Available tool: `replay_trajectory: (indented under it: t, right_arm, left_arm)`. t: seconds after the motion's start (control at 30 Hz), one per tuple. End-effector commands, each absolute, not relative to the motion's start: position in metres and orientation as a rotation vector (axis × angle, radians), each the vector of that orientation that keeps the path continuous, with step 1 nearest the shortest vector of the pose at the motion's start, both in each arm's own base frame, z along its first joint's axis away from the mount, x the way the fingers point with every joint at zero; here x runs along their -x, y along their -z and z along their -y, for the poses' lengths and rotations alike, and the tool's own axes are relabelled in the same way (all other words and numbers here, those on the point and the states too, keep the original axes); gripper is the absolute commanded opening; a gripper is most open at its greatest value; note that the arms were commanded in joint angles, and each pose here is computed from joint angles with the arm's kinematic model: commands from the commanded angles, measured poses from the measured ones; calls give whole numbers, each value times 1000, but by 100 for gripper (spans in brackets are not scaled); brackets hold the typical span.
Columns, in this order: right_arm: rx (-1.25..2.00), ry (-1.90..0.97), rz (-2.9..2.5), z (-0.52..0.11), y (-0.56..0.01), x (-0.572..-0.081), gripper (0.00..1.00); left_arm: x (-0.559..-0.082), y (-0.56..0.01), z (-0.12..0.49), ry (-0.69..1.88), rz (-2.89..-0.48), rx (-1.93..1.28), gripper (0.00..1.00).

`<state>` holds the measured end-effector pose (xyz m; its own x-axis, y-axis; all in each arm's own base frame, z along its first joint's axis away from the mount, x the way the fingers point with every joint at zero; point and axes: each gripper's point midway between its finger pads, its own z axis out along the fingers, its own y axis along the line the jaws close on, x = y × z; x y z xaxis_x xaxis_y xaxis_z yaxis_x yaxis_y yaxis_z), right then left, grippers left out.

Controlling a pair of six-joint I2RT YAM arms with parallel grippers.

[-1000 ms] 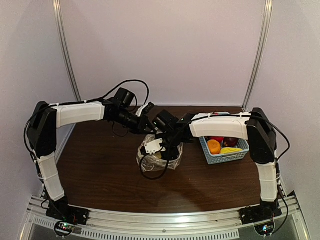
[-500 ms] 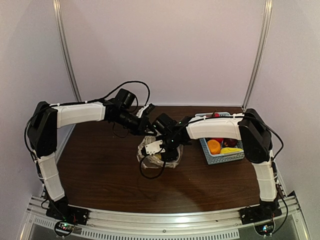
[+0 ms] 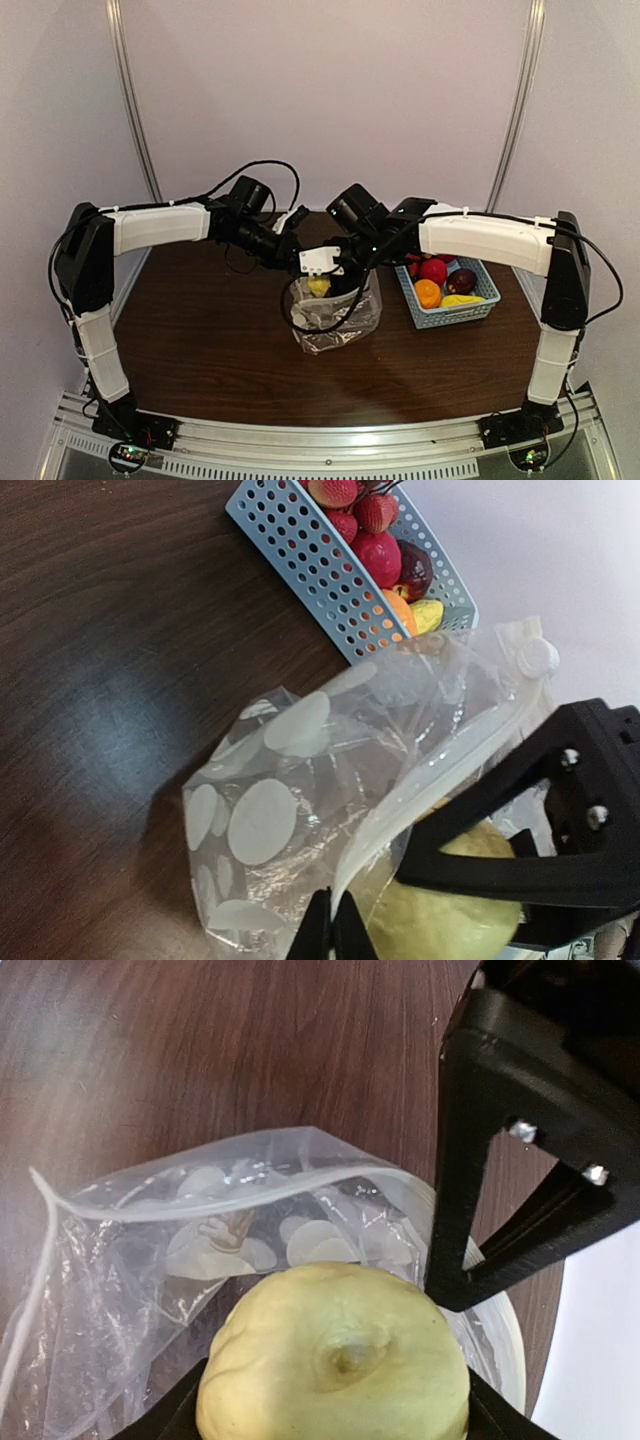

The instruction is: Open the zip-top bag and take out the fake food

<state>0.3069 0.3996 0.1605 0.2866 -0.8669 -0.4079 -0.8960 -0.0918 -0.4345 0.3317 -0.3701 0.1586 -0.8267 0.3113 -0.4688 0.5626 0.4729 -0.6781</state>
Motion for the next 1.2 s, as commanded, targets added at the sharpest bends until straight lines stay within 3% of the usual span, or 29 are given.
replay_trajectory:
  t: [0.0,0.27,0.57,0.87,1.17]
  right_arm:
    - [1971,-205,-1623,-391,-163,-279,66]
    - [1843,-247,-1623,-397,-194,-281,66]
    - [1536,-107,-1725,-402,-228,-330,67]
    - [1562,-292,-1723,-415,-241,-313,68]
    - [1475,-608,-1604,-421,-335,-294,68]
  left_arm:
    - [-338,-169,367,1277,-2417,-738,0]
    - [-334,-177,369,1312,-2400,-751,0]
    - [-329,-193,370,1357,-2360,-769,0]
    - [-327,-204,369,1360,-2329,-779,0]
    - [-327,-202,369,1358,-2332,-778,0]
